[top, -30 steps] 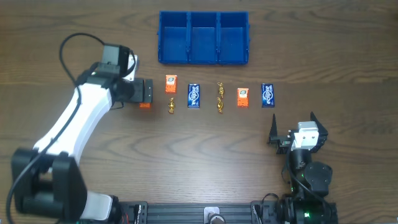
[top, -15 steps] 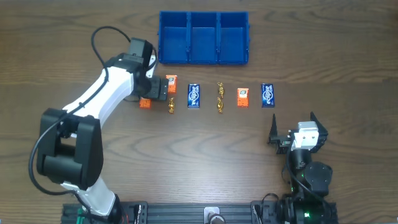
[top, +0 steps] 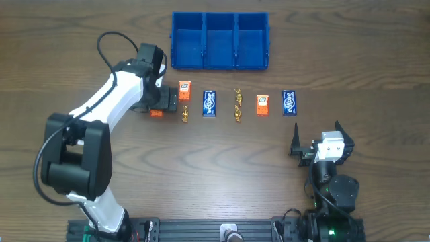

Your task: Sort Candies Into Trays

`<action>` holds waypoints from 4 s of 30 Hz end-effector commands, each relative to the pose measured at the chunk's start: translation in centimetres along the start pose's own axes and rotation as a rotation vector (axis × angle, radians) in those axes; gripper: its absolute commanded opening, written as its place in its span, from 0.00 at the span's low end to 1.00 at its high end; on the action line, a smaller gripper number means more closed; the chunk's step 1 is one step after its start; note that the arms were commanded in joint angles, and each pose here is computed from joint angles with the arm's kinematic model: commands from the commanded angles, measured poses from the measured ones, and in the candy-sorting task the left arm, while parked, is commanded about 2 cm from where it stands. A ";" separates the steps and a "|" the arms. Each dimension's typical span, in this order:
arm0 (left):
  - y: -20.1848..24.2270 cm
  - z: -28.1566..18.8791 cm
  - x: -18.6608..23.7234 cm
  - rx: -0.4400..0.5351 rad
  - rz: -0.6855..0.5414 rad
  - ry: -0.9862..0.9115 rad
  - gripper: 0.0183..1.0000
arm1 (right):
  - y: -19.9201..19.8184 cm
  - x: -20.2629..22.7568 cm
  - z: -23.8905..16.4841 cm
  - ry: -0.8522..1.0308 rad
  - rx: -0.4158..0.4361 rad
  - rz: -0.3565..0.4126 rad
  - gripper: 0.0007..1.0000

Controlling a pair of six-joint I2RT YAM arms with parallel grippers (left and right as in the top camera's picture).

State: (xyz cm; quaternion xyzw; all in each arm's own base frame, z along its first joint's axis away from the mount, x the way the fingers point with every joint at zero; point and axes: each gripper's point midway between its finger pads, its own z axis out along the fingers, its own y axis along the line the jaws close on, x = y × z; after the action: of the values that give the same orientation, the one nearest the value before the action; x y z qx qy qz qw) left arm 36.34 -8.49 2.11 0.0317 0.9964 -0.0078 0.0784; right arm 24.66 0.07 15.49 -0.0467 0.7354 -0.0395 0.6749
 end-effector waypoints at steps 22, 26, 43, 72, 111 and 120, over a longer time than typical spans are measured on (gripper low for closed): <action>1.2 1.9 0.1 -0.030 -0.032 0.039 0.81 | 0.0 0.2 0.0 0.008 0.003 -0.014 1.00; 1.2 1.9 0.1 -0.030 -0.032 0.039 0.80 | 0.0 0.2 0.0 0.008 0.003 -0.014 1.00; 1.2 2.4 0.2 -0.032 -0.036 0.049 0.67 | 0.0 0.2 0.0 0.008 0.003 -0.014 1.00; 1.1 2.5 0.0 -0.030 -0.050 0.041 0.30 | 0.0 0.2 0.0 0.008 0.003 -0.014 1.00; -9.4 -14.2 -19.7 0.073 -0.029 -0.488 0.22 | 0.0 0.2 0.0 0.008 0.003 -0.014 1.00; -8.8 -9.3 -20.0 0.042 -0.036 -0.410 0.22 | 0.0 0.2 0.0 0.008 0.003 -0.014 1.00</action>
State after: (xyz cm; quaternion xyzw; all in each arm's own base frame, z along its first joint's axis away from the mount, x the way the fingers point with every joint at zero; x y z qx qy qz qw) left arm 53.26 -19.08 14.81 0.0305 0.9596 -0.0455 0.2762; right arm 24.66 0.07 15.49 -0.0467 0.7354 -0.0395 0.6749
